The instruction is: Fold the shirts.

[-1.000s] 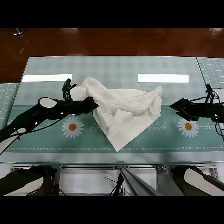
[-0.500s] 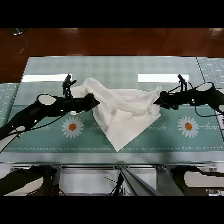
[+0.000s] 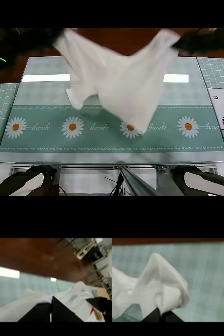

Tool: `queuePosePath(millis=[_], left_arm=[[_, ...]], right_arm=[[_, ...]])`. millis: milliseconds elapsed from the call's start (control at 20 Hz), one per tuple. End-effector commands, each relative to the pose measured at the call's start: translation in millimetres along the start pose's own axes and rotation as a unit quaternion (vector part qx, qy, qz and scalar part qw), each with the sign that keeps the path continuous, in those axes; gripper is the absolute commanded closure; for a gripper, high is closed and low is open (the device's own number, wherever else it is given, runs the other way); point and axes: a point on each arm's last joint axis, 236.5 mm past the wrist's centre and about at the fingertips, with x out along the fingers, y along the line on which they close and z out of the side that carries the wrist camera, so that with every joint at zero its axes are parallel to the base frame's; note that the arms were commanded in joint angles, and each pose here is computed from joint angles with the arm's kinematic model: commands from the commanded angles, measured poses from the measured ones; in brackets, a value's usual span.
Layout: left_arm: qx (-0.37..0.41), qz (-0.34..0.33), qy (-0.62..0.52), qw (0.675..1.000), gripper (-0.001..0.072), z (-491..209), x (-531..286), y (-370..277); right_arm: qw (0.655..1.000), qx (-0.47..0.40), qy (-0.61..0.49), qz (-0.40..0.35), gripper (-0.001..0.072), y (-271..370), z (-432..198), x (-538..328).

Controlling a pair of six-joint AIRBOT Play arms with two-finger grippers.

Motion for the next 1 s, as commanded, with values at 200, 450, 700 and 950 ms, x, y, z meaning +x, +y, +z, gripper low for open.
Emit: queuePosePath(millis=[200,450,700,950], left_arm=[[0.286,0.012,-0.174,0.942,0.069,123.5,-176.2,-201.3],[0.407,0.238,-0.212,0.856,0.0689,112.1,-273.0,-199.5],[0.36,0.312,-0.164,0.864,0.0689,66.4,-300.7,-167.9],[0.246,0.332,-0.03,0.91,0.0689,14.3,-253.0,-47.1]], right_arm=[[0.93,-0.223,-0.278,-0.087,0.069,173.4,52.2,-278.4],[0.899,-0.221,-0.334,-0.18,0.069,187.5,-5.6,-373.5],[0.928,-0.197,-0.253,-0.19,0.0689,174.2,-53.1,-360.5],[0.97,-0.136,-0.095,-0.178,0.069,112.2,-86.8,-270.1]])
